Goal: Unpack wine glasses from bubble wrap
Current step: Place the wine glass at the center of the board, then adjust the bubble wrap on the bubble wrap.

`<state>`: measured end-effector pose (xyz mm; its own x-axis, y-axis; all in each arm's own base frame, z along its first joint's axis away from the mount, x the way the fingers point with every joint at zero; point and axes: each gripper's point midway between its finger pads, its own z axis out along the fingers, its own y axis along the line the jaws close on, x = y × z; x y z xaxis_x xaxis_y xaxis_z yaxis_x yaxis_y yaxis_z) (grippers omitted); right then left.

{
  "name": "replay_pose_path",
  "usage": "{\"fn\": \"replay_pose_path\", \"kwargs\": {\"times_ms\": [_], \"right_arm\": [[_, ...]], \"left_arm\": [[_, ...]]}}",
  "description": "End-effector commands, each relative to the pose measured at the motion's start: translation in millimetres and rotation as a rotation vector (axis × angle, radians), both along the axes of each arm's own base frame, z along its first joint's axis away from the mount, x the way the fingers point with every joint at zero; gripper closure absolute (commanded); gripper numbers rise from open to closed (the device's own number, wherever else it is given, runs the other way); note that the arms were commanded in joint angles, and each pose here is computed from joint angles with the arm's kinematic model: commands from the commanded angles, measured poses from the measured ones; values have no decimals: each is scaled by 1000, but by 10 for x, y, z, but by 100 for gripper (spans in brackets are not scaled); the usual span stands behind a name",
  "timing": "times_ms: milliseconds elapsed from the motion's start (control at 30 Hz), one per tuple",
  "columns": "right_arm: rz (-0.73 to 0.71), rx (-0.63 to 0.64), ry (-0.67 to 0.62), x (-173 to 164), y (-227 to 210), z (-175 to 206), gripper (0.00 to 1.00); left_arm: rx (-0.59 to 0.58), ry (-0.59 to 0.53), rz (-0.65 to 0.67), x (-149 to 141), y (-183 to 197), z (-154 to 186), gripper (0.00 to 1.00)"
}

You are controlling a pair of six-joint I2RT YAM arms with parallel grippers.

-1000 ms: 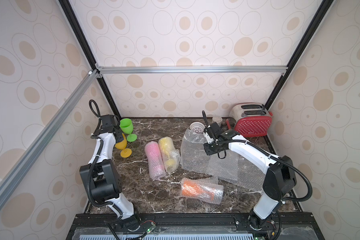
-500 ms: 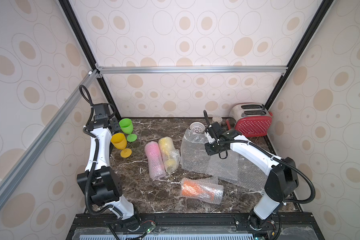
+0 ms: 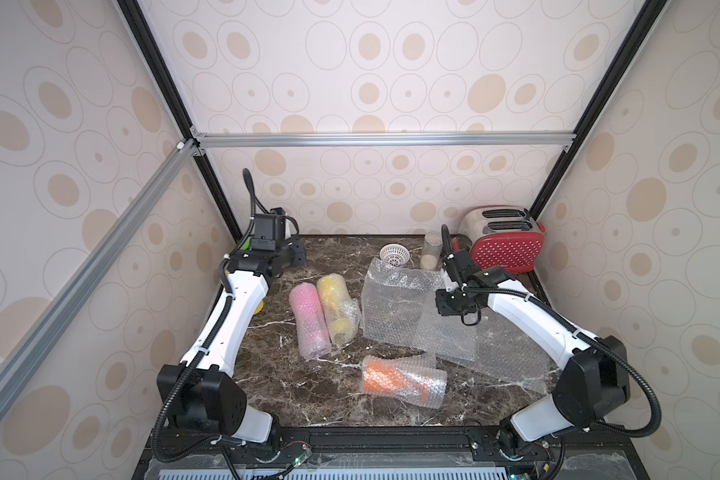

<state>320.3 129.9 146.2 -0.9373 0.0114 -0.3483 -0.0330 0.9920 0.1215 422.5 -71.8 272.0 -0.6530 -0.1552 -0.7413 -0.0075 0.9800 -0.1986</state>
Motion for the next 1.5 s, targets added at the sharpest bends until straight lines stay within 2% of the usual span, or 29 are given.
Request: {"fn": "replay_pose_path", "kwargs": {"times_ms": [0, 267, 500, 667, 1067, 1267, 1467], "right_arm": [[-106, 2, 52, -152, -236, -103, 72], [-297, 15, 66, -318, -737, -285, 70], [-357, 1, 125, -417, -930, -532, 69], [-390, -23, 155, -451, -1015, -706, 63], [-403, 1, 242, -449, -1014, -1143, 65], [-401, 13, 285, -484, -984, -1297, 69], [-408, 3, 282, -506, -1007, -1318, 81]], "left_arm": [[-96, -31, -66, 40, -388, -11, 51], [-113, 57, -250, -30, -1246, -517, 50], [-145, 94, -310, -70, -1540, -767, 50], [-126, 139, -326, -144, -1613, -981, 51], [-158, 155, -335, -222, -1667, -1093, 51], [-157, 161, -337, -232, -1667, -1113, 51], [-157, 167, -336, -244, -1661, -1124, 51]]}}
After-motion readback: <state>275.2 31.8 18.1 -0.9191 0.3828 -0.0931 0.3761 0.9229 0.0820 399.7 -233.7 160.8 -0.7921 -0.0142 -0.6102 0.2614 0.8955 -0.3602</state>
